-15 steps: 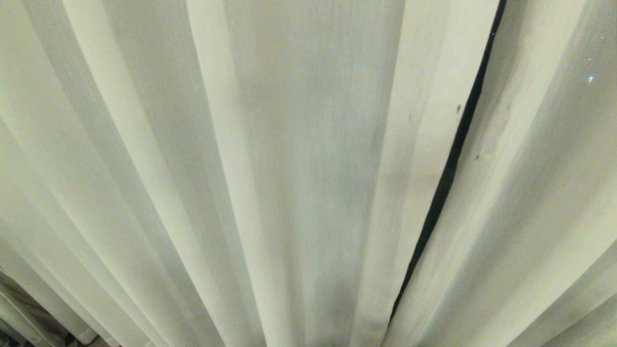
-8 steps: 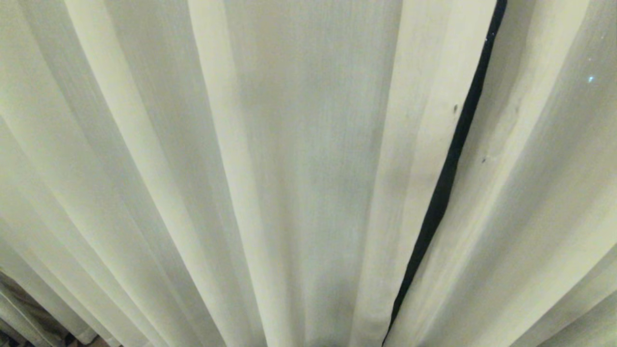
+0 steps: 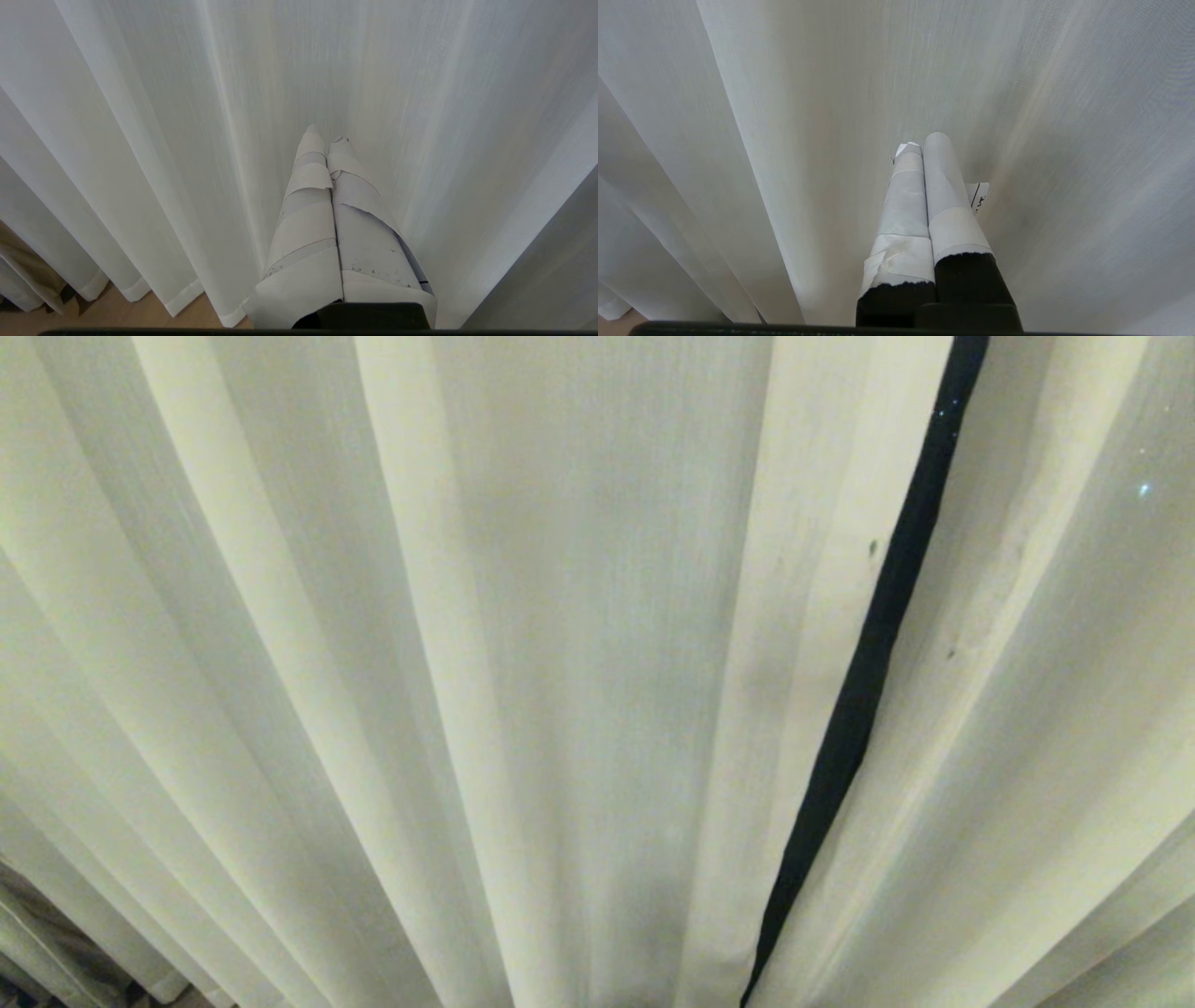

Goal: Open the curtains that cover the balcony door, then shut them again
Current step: Close the outer curtains on both sides

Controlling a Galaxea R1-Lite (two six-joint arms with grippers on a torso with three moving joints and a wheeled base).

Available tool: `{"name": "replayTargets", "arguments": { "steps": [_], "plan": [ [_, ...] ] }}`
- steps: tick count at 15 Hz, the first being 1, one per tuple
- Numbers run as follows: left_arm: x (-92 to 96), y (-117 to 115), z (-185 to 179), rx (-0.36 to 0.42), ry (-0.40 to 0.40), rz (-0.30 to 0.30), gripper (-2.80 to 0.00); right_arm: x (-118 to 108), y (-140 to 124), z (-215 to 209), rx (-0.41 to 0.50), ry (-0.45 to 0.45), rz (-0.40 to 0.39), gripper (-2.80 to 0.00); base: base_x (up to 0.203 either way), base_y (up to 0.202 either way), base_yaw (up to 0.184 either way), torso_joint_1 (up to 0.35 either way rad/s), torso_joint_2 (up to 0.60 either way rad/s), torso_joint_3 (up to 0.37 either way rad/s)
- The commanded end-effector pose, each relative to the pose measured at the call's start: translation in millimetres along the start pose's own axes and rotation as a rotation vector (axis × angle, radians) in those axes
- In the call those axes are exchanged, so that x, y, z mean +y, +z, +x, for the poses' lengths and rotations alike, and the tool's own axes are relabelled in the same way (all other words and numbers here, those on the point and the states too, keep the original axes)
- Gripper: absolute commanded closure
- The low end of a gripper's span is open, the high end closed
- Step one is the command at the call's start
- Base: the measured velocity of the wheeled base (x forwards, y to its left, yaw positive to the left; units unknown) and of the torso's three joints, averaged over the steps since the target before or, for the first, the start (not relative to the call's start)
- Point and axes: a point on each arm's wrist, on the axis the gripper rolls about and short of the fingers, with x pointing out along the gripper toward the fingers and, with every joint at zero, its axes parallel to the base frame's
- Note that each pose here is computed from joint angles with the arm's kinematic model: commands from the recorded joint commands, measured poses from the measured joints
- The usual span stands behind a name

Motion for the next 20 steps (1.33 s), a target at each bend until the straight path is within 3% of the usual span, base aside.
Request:
{"name": "replayTargets", "arguments": {
  "steps": [1, 20],
  "plan": [
    [0.0, -0.1, -0.2, -0.002, 0.001, 0.000, 0.00, 0.0, 0.0, 0.1, 0.002, 0.002, -0.001, 0.00, 0.000, 0.000, 0.000, 0.000, 0.00, 0.000],
    [0.0, -0.1, -0.2, -0.002, 0.001, 0.000, 0.00, 0.1, 0.0, 0.1, 0.001, 0.004, 0.002, 0.00, 0.000, 0.000, 0.000, 0.000, 0.00, 0.000]
  ]
}}
